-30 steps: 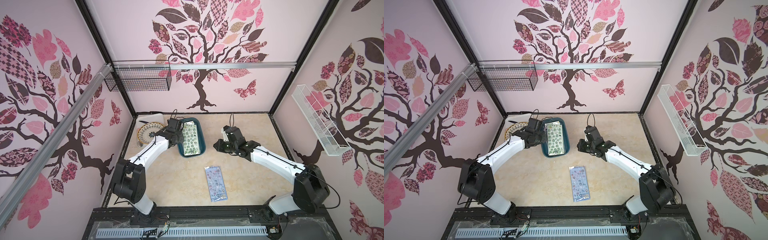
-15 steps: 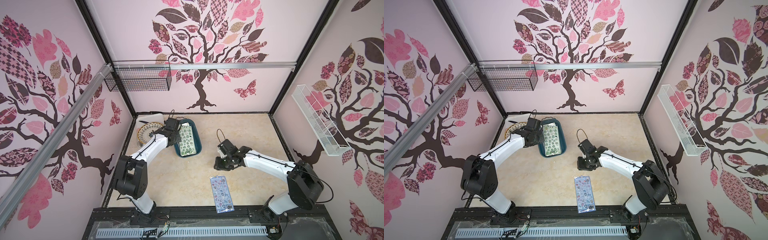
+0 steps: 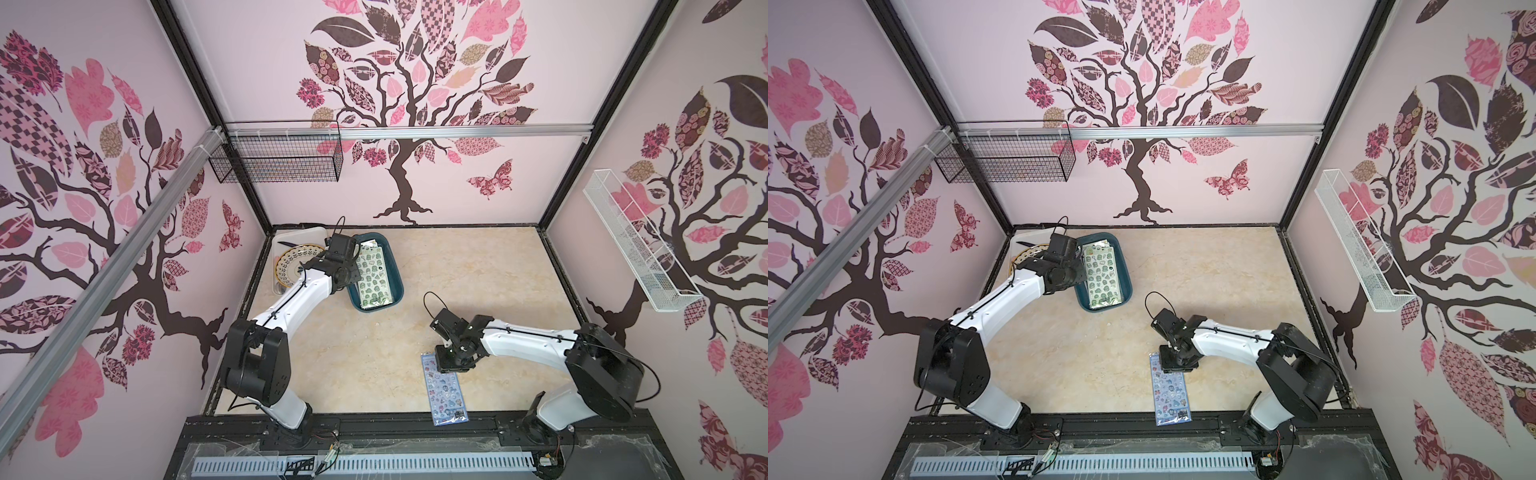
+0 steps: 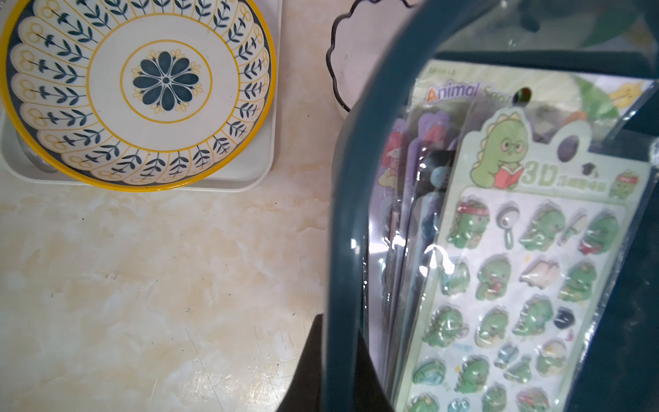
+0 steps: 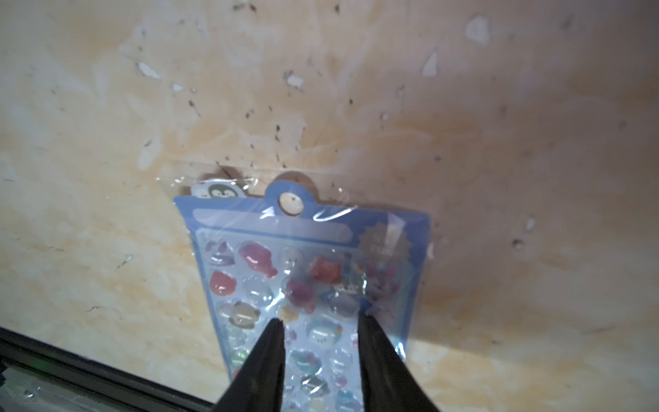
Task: Take the stickers out of the storage box
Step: Move the sticker to the center of the board.
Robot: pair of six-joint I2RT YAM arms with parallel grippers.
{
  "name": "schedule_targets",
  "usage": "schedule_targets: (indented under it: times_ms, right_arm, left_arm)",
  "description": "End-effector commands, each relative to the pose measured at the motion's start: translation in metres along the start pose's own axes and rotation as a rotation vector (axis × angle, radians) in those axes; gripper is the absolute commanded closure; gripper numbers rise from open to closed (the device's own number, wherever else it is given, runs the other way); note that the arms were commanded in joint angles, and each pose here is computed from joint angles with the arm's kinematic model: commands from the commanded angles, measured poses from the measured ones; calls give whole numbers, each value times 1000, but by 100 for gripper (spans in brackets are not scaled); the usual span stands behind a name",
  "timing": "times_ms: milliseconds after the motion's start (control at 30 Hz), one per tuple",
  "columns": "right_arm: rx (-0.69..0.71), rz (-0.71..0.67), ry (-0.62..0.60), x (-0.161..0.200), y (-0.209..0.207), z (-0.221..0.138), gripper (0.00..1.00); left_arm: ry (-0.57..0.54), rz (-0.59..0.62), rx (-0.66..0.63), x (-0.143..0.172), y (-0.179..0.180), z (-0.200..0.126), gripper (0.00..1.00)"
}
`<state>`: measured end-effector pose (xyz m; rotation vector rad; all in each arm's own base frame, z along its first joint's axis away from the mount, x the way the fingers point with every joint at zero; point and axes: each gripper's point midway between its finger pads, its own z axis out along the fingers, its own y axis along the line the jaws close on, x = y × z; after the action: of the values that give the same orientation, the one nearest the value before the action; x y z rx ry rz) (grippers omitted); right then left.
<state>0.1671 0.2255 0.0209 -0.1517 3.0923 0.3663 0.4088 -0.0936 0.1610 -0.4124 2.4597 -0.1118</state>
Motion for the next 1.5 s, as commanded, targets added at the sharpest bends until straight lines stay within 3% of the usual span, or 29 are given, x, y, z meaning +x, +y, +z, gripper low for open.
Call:
schedule_targets:
  times_ms: [0, 233, 567, 967, 1167, 1467]
  right_arm:
    - [28, 19, -53, -21, 6, 7, 62]
    - [113, 62, -110, -71, 18, 19, 61]
    - [71, 328, -220, -185, 7, 25, 63]
    - [35, 309, -281, -323, 6, 22, 62]
    - [13, 325, -257, -349, -2, 43, 61]
    - [-84, 292, -374, -391, 13, 26, 56]
  left_arm:
    - [-102, -72, 45, -26, 2, -22, 100]
    - [-172, -136, 33, -40, 21, -39, 100]
    - [-196, -179, 17, -45, 34, -45, 100]
    - [-184, -187, 38, -43, 32, -42, 100]
    - [-160, -190, 53, -39, 28, -35, 100]
    - [-141, -192, 75, -36, 23, -31, 100]
